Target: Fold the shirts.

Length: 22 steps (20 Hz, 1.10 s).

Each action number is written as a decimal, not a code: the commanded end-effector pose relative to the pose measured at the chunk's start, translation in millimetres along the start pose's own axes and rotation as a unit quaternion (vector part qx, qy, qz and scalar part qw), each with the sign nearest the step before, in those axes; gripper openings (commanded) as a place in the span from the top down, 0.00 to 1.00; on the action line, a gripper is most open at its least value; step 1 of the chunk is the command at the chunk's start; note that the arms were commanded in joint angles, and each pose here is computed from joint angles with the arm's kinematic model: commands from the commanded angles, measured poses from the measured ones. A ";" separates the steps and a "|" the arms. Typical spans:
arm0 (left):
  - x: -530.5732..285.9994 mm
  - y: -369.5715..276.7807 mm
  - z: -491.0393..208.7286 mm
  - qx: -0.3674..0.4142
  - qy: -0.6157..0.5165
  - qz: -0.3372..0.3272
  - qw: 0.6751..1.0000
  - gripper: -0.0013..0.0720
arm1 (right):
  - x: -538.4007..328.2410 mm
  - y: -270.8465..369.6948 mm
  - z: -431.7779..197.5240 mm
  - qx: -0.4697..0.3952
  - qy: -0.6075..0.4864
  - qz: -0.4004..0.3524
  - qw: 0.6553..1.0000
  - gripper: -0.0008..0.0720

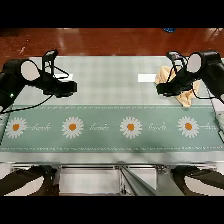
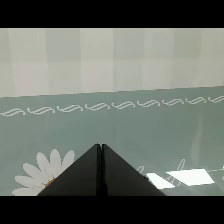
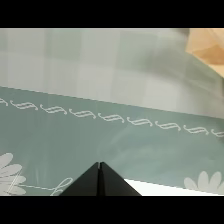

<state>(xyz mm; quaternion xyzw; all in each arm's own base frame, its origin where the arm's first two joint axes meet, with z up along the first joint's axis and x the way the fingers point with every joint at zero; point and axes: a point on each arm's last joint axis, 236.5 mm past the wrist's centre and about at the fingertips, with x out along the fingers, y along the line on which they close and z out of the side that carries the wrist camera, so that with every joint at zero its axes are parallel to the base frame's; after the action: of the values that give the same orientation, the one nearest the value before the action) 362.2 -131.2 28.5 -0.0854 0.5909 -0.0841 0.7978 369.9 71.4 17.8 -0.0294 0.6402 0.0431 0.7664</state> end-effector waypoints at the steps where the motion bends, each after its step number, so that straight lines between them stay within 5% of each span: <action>1: 0.4 0.0 -0.1 0.000 0.000 0.000 1.000 0.95 | 0.1 0.4 0.2 0.000 0.000 0.000 1.000 0.97; 18: 0.4 0.0 -0.2 0.000 0.000 0.000 1.000 0.95 | 0.1 0.5 1.2 0.000 -0.002 0.000 1.000 0.97; 22: 1.4 -2.3 12.1 0.000 -0.024 -0.005 1.000 0.95 | -10.8 -4.2 71.9 -0.012 -0.153 -0.011 0.988 0.97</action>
<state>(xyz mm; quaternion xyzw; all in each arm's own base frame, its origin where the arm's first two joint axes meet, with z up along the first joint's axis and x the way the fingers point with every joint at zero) 363.5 -131.5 28.2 -0.0861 0.5894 -0.0840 0.7988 399.0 73.2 24.4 -0.0309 0.5907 0.0448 0.8051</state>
